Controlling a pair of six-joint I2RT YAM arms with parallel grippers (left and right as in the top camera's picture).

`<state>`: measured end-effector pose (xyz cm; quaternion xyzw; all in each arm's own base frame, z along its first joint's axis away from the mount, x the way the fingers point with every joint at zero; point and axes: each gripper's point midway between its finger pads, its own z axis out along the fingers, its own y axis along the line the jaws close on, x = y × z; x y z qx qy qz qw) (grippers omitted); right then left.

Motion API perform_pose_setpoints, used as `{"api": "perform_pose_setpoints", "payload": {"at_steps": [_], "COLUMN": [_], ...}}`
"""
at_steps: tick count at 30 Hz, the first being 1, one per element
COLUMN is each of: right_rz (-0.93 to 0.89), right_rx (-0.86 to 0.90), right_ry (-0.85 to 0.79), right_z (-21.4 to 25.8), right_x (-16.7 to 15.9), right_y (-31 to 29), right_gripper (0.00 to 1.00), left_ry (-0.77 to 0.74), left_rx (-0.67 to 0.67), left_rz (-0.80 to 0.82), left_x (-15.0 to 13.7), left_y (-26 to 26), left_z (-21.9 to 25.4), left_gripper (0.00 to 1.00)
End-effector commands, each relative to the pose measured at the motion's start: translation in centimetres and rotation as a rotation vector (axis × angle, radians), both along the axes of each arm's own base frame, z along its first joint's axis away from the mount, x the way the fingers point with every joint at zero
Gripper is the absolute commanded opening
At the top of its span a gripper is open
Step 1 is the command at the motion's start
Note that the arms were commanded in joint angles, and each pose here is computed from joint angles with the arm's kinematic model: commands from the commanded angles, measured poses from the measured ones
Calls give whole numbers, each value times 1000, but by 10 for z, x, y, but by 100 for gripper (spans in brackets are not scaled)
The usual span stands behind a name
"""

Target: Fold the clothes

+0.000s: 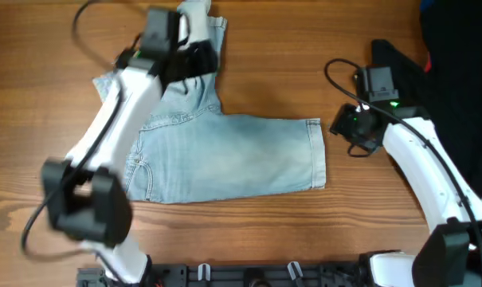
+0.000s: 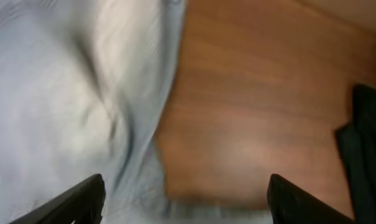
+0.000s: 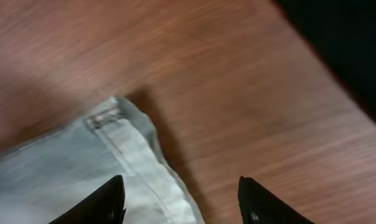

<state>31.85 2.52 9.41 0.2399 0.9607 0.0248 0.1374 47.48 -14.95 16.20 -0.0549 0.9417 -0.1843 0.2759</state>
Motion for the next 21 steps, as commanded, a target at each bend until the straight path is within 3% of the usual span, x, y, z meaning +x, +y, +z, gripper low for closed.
{"api": "perform_pose_setpoints", "payload": {"at_steps": [1,3,5,7,11,21], "right_rz": [-20,3,16,22,46,46], "right_rx": [-24,-21,18,42,34,34], "right_ry": [10,36,49,63,74,83], "right_z": [8,6,5,5,4,4], "right_x": [-11,-17,-20,-23,-26,-28], "right_y": [-7,-5,2,6,6,5], "right_gripper": [59,59,59,59,59,59], "left_ry": [-14,-47,-120,-183,-213,-294], "left_rx": [79,175,387,529,546,601], "left_rz": [-155,-233,-256,-302,-282,-236], "left_x": [48,68,89,102,114,137], "left_y": [-35,-52,-55,-64,-66,-55], "left_z": [-31,-56,-82,-106,-128,-127], "left_gripper": [77,72,64,66,69,70]}}
